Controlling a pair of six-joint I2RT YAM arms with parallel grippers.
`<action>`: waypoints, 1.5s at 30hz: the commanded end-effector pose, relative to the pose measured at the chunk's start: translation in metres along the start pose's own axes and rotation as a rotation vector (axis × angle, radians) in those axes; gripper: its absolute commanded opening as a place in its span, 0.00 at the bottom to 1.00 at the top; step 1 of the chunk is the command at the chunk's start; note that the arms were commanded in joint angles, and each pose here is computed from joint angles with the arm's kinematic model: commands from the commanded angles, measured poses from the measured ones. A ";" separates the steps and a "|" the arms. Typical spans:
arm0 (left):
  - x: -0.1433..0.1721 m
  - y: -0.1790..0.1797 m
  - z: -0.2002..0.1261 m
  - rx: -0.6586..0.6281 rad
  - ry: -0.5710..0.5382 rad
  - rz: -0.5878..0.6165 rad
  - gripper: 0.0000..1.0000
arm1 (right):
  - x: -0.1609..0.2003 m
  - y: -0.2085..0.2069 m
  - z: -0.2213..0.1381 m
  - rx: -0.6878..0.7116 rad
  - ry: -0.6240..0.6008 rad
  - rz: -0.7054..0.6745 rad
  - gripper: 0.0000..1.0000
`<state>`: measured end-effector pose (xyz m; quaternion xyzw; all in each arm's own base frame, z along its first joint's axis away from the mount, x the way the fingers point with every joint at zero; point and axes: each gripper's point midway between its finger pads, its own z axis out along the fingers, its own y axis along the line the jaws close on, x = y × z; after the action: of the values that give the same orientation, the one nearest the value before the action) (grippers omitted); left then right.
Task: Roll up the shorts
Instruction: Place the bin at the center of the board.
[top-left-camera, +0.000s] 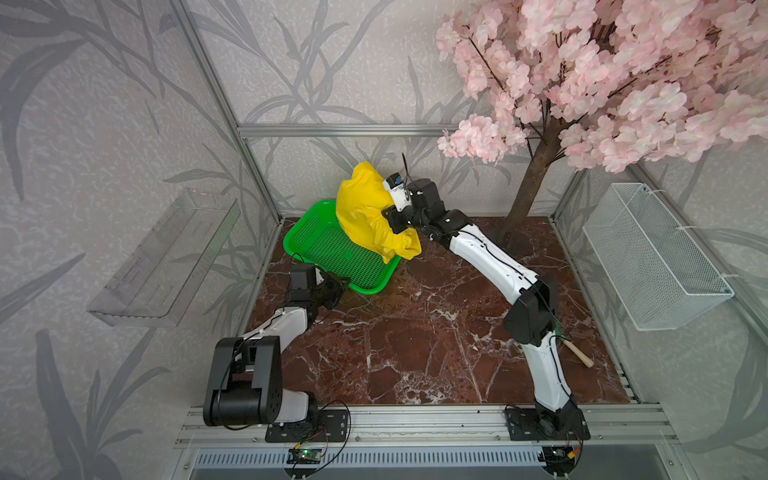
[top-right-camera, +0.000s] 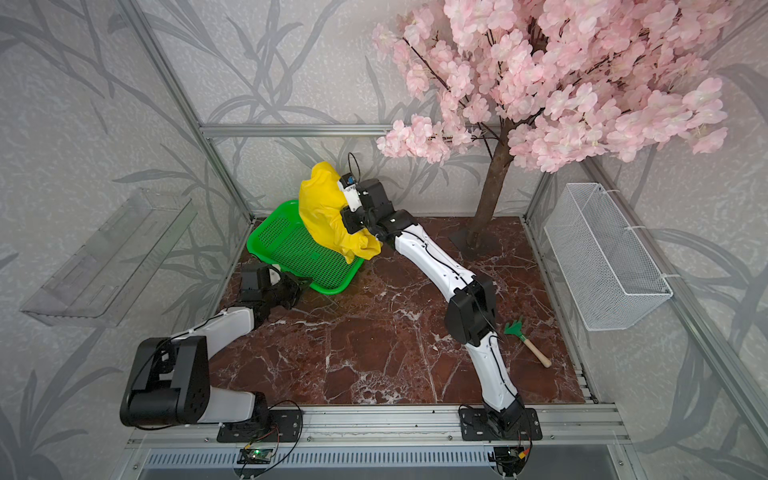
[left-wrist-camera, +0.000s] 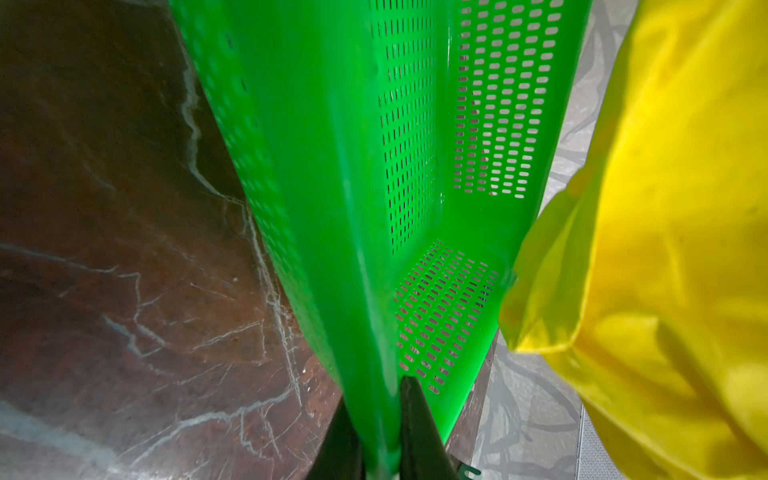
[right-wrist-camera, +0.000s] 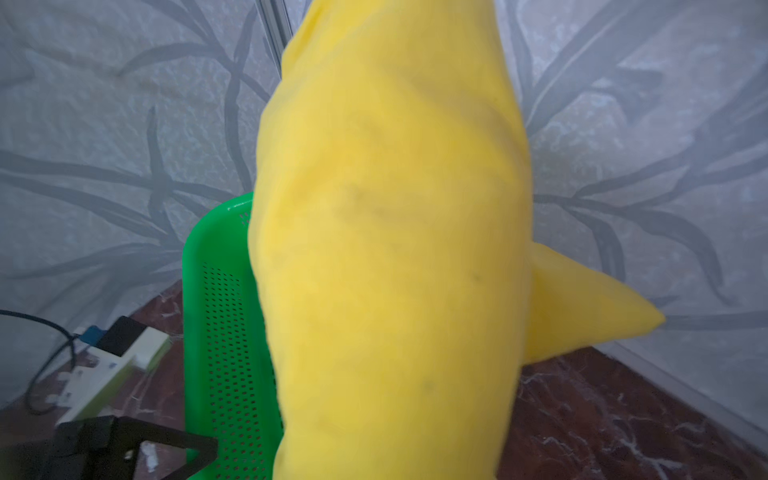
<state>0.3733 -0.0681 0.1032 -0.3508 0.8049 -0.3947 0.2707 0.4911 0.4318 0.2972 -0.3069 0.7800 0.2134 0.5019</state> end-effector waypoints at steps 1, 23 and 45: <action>0.031 0.036 0.000 -0.119 0.109 0.016 0.05 | 0.016 0.041 0.027 0.034 0.068 -0.274 0.00; 0.025 0.019 0.004 -0.089 0.132 0.048 0.03 | 0.158 0.084 0.095 -0.441 0.383 0.345 0.01; 0.003 0.002 0.006 -0.082 0.048 0.052 0.21 | 0.039 0.018 0.029 -0.250 0.162 0.298 0.89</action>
<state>0.3674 -0.0774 0.0974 -0.3209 0.8402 -0.3729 0.2280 0.4778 0.4768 0.1481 -0.2650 0.8550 0.3550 0.2696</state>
